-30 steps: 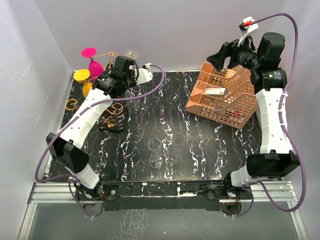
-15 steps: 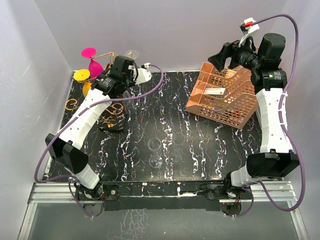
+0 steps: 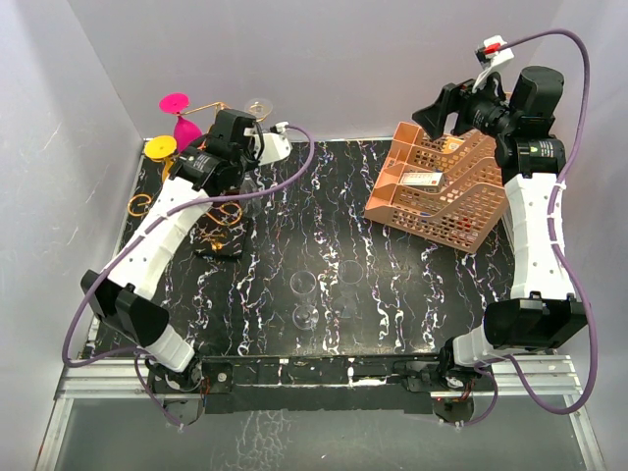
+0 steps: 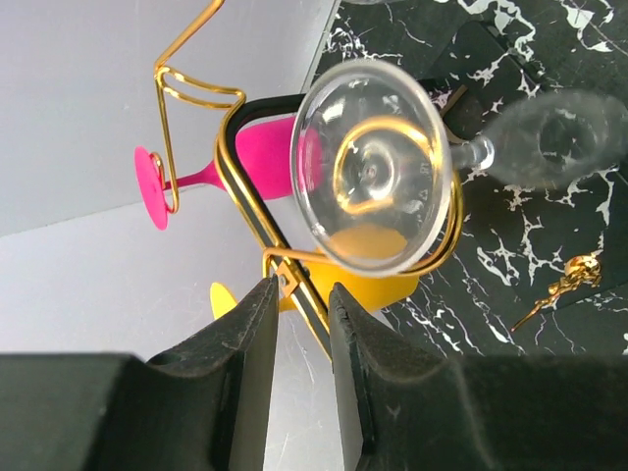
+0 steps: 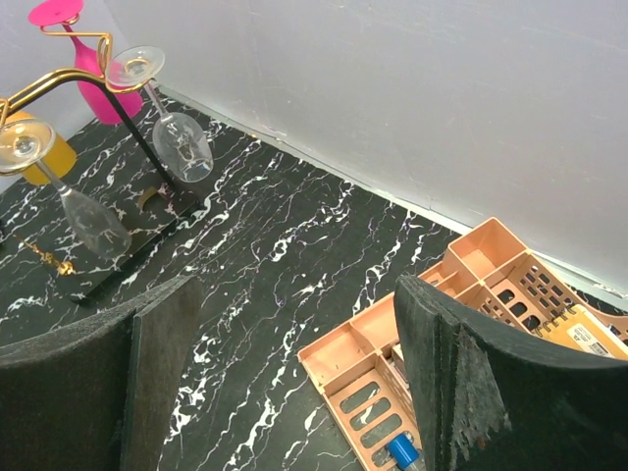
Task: Place the wine glass upside down on the wine glass rack
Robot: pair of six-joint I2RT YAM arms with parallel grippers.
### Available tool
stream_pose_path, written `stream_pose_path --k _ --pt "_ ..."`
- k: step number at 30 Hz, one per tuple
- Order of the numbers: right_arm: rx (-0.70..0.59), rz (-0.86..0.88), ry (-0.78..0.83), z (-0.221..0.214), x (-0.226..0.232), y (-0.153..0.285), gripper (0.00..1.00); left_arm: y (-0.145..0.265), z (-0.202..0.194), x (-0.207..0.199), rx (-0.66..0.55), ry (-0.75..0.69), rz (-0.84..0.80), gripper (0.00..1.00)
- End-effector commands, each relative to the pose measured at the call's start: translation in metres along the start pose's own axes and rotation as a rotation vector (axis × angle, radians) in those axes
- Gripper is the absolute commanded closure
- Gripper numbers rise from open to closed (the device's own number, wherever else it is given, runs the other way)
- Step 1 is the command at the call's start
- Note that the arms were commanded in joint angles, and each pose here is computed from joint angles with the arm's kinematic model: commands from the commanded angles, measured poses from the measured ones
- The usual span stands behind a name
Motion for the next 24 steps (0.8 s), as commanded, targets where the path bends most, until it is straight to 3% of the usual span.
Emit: stream_pose_path --k 1,14,19,24 --pt "-0.077 -0.034 0.079 0.023 0.002 0.012 0.14 0.031 -0.018 0.015 0.004 0.031 0.061 0.73" --pt "-0.071 -0.116 0.149 0.023 -0.007 0.021 0.14 0.051 -0.033 0.019 -0.045 0.137 0.049 0.64" --pt "-0.013 -0.093 0.187 0.007 -0.005 0.025 0.14 0.066 -0.037 0.032 -0.109 0.234 0.083 0.54" --pt "0.116 0.083 0.211 -0.026 0.018 0.031 0.15 0.081 -0.041 0.049 -0.18 0.361 0.137 0.37"
Point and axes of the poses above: each gripper's point midway between its finger pads, its own y axis back along the fingers, its own x axis along the line the jaws close on, z = x × y, the point moved 4 cm from there along y, back along the fingers, and after that the axes turned 7 degrees about -y, right-handed, at the moved point
